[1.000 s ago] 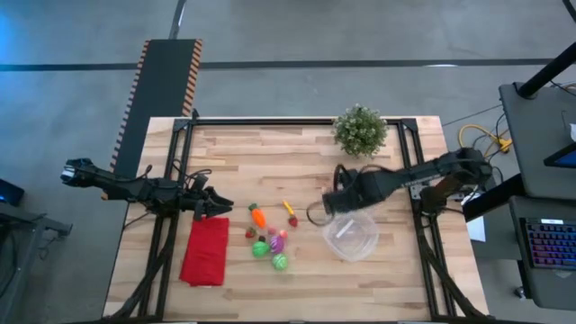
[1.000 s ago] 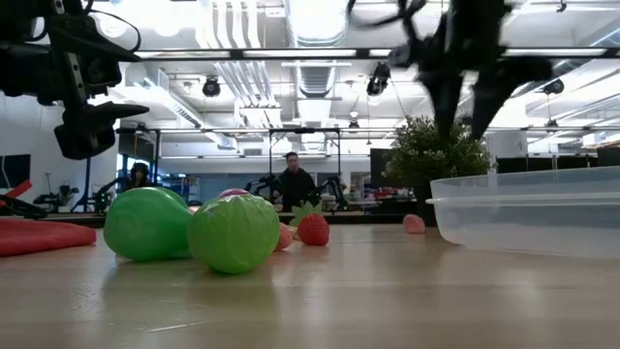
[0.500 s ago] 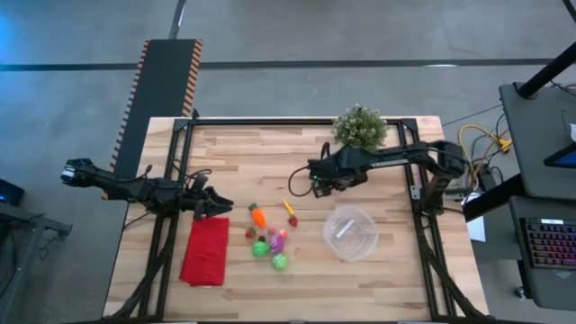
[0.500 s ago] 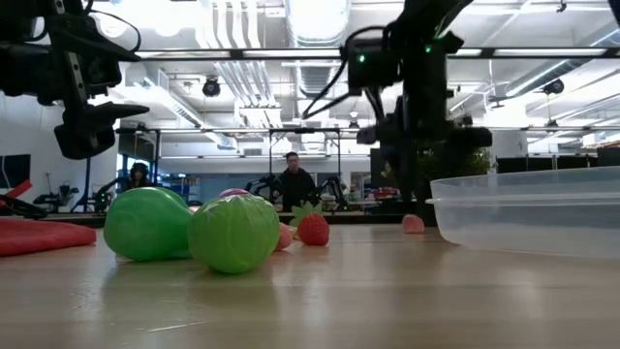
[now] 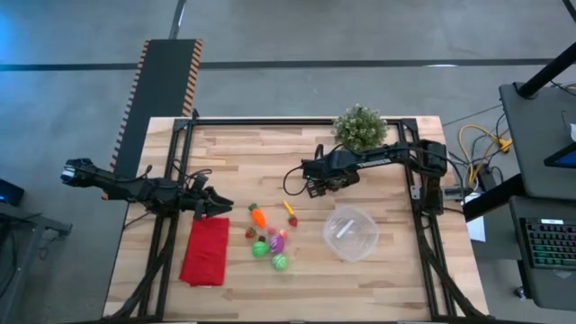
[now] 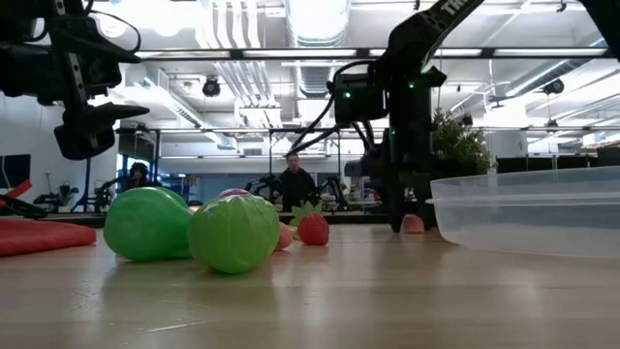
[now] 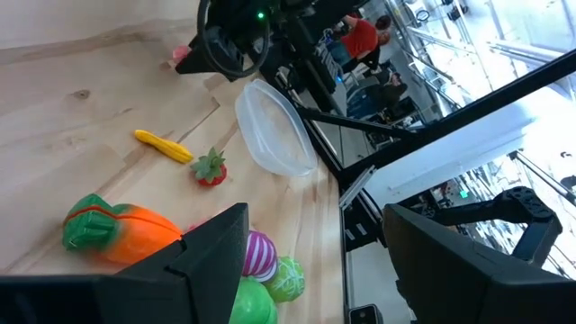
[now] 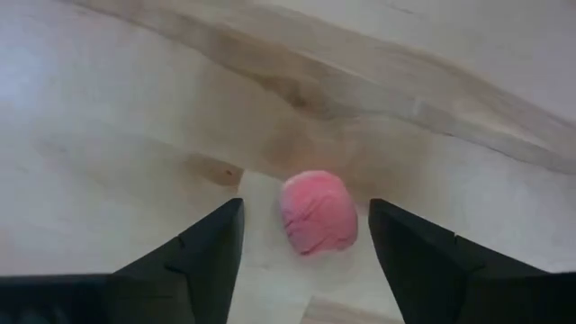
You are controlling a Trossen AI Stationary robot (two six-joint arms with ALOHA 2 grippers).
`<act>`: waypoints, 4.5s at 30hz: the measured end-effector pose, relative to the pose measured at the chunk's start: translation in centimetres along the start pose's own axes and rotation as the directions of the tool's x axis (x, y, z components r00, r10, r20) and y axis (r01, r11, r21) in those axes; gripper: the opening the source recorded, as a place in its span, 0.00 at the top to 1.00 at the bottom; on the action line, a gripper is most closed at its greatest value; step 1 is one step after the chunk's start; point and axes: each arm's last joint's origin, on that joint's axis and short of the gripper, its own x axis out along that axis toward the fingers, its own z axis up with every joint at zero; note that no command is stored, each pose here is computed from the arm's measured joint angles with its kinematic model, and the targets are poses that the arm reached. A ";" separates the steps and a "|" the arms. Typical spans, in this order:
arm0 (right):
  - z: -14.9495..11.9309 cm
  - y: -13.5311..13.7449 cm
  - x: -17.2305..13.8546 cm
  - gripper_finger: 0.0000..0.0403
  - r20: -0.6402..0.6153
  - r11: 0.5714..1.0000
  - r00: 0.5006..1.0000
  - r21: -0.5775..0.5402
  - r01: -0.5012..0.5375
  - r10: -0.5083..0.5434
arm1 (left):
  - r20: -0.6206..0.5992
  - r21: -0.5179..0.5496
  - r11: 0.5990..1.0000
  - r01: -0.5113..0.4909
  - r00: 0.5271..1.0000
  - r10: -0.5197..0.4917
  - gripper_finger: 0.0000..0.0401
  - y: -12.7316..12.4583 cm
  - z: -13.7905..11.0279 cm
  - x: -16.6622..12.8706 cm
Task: Pick and placing Produce into tupperware
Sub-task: Put the top pink peach into the transparent bin, then put the right red strawberry into the transparent bin
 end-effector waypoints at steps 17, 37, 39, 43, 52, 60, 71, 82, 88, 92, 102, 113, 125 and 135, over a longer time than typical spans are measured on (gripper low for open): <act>0.2 -0.2 0.1 0.81 0.019 1.000 1.000 -0.018 0.021 -0.021 | 0.000 0.000 1.000 -0.001 1.000 0.001 0.39 0.0 0.0 0.0; -13.4 -3.8 -12.8 0.73 0.006 0.996 0.998 0.068 -0.063 0.063 | 0.001 0.001 1.000 -0.001 1.000 0.001 0.39 0.0 0.0 0.0; -13.7 -3.6 -12.0 0.71 0.008 0.992 0.997 0.095 -0.078 0.078 | 0.001 0.004 1.000 -0.002 1.000 0.002 0.39 0.0 0.0 0.0; -13.4 -3.1 -9.3 0.68 0.012 0.990 0.997 0.123 -0.074 0.073 | 0.002 0.003 1.000 0.001 1.000 -0.001 0.39 0.0 0.0 0.0; -13.5 -3.2 -6.3 0.59 -0.029 0.985 0.995 0.153 -0.086 0.091 | 0.006 -0.003 1.000 0.007 1.000 -0.007 0.39 -0.1 0.1 0.0; -11.7 -0.2 -10.3 0.45 0.069 0.966 0.967 0.064 -0.250 0.246 | 0.006 -0.002 1.000 0.006 1.000 -0.006 0.39 -0.1 0.1 0.0; -6.5 9.1 -6.6 0.37 -0.021 0.948 0.982 -0.256 -0.188 0.189 | 0.006 -0.003 1.000 0.008 1.000 -0.008 0.39 -0.1 0.1 0.0; -5.8 13.4 -3.5 0.34 -0.103 0.918 0.976 -0.333 -0.214 0.191 | 0.002 -0.002 1.000 0.009 1.000 -0.009 0.39 -0.1 0.0 0.0; -5.5 14.7 -2.2 0.40 -0.089 0.919 0.980 -0.341 -0.198 0.178 | -0.008 -0.003 1.000 0.016 1.000 -0.016 0.39 -0.1 0.0 0.0; -5.5 15.0 -1.3 0.47 -0.102 0.920 0.985 -0.356 -0.164 0.136 | -0.020 -0.003 1.000 0.023 1.000 -0.023 0.39 -0.1 0.0 0.0; -5.3 14.7 -2.2 0.68 -0.103 0.914 0.988 -0.380 -0.142 0.111 | -0.025 -0.002 1.000 0.022 0.999 -0.022 0.39 -0.1 -0.1 0.0; -7.9 7.9 -13.3 0.62 0.053 0.926 0.994 -0.362 0.104 -0.091 | -0.027 0.009 1.000 0.020 0.999 -0.020 0.39 -0.1 -0.1 0.0; -11.2 1.5 -8.4 0.61 -0.088 0.996 0.996 -0.089 -0.028 0.020 | -0.025 0.033 0.999 0.023 0.999 -0.022 0.39 -0.1 0.0 0.0; -12.1 -0.9 -4.2 0.53 -0.174 0.998 0.983 -0.027 0.051 -0.055 | -0.025 0.025 0.999 0.023 0.999 -0.023 0.39 -0.1 0.0 0.0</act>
